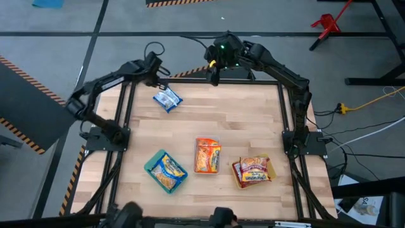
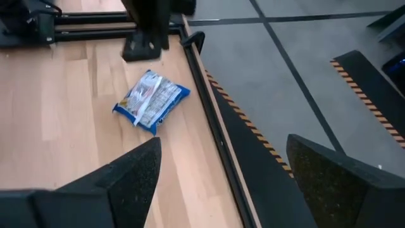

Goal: Sort Maruchan noodles
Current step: Put the blue noodle pack into the green bin

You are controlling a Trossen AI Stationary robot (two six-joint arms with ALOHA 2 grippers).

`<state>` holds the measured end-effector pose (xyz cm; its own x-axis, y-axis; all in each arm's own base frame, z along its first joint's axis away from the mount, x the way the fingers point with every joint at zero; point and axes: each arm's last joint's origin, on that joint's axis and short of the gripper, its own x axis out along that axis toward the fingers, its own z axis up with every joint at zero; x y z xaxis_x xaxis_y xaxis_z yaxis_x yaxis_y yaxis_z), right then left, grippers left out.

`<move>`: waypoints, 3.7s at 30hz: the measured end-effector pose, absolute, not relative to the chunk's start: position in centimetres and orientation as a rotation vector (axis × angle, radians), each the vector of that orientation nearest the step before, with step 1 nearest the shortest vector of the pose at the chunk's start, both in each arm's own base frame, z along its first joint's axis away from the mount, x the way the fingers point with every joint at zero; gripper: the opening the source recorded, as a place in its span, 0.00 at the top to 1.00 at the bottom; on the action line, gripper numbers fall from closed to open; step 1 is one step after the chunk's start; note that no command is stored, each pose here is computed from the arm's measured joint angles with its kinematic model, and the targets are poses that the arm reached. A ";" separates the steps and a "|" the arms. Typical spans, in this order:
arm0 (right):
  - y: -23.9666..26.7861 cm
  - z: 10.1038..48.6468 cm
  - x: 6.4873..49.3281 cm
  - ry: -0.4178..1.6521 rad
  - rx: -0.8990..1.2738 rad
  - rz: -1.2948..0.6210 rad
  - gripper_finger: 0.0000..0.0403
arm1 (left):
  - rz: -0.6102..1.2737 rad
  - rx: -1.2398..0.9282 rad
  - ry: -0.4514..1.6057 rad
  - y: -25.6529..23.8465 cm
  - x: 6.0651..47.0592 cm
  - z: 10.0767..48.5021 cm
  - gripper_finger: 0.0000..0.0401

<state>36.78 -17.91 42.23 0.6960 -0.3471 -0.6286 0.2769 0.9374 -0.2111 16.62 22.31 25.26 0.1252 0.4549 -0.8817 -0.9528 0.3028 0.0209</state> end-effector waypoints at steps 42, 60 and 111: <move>-13.8 23.1 38.9 1.086 0.146 0.008 0.19 | 0.695 -0.862 1.120 19.9 27.8 13.2 1.00; -13.1 18.8 39.6 0.965 0.107 -0.055 0.19 | 0.668 -0.843 1.046 18.5 29.7 13.3 1.00; -12.4 13.0 41.2 1.048 0.230 -0.067 0.98 | 0.655 -0.758 1.035 17.9 30.3 13.5 1.00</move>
<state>41.19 -12.44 13.01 0.4993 0.0546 -0.8647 0.1638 0.9741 0.1561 30.32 17.92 13.46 0.3710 0.1223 -0.9205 -0.7799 0.5792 -0.2374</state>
